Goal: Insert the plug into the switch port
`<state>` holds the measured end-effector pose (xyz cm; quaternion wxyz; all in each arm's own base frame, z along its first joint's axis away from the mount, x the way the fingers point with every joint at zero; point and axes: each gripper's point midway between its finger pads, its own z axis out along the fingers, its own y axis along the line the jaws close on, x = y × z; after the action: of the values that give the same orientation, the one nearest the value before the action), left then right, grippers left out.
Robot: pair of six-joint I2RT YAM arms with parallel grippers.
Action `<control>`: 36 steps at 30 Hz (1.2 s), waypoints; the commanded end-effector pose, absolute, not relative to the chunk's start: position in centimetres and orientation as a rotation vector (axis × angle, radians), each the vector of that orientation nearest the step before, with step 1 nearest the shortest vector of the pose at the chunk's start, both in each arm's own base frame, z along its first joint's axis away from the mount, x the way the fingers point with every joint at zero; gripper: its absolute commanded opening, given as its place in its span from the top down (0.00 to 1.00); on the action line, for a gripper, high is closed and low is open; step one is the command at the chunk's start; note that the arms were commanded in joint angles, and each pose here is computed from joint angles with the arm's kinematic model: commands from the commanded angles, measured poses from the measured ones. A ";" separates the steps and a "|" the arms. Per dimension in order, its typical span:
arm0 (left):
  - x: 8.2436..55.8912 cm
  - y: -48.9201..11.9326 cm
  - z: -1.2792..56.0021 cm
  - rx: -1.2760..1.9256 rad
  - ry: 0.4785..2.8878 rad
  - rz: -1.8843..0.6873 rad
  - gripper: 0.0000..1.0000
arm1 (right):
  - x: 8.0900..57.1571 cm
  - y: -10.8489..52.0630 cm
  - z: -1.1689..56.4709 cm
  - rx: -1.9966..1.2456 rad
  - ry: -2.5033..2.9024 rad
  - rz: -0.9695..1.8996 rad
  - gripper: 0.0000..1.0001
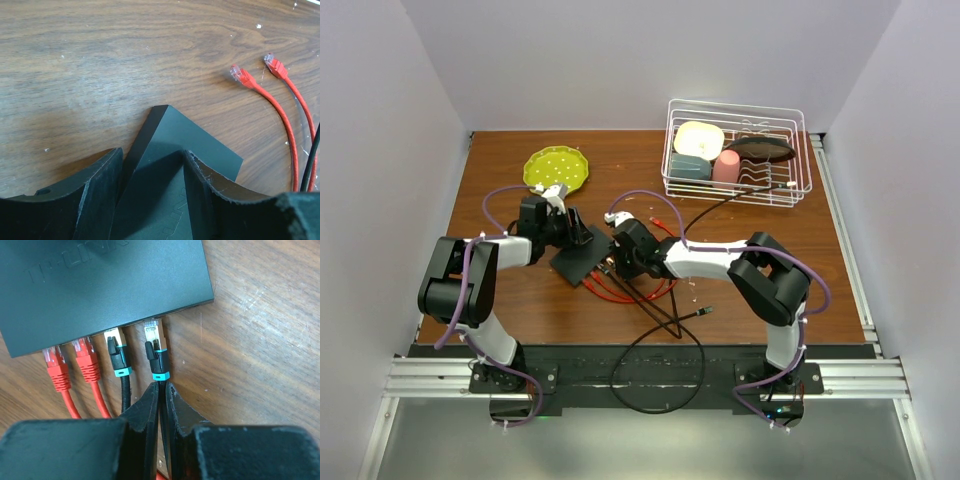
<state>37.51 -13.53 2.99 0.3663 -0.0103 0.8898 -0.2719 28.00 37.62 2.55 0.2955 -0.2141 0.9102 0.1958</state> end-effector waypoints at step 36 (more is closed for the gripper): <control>37.1 -13.6 3.6 0.019 2.282 -0.699 0.41 | 29.6 42.1 6.9 -0.563 2.230 0.831 1.00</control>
<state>37.82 -13.01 3.02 0.3724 -0.0146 0.8903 -0.2617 28.02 39.06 3.40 0.2947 -0.1991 0.8951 0.2689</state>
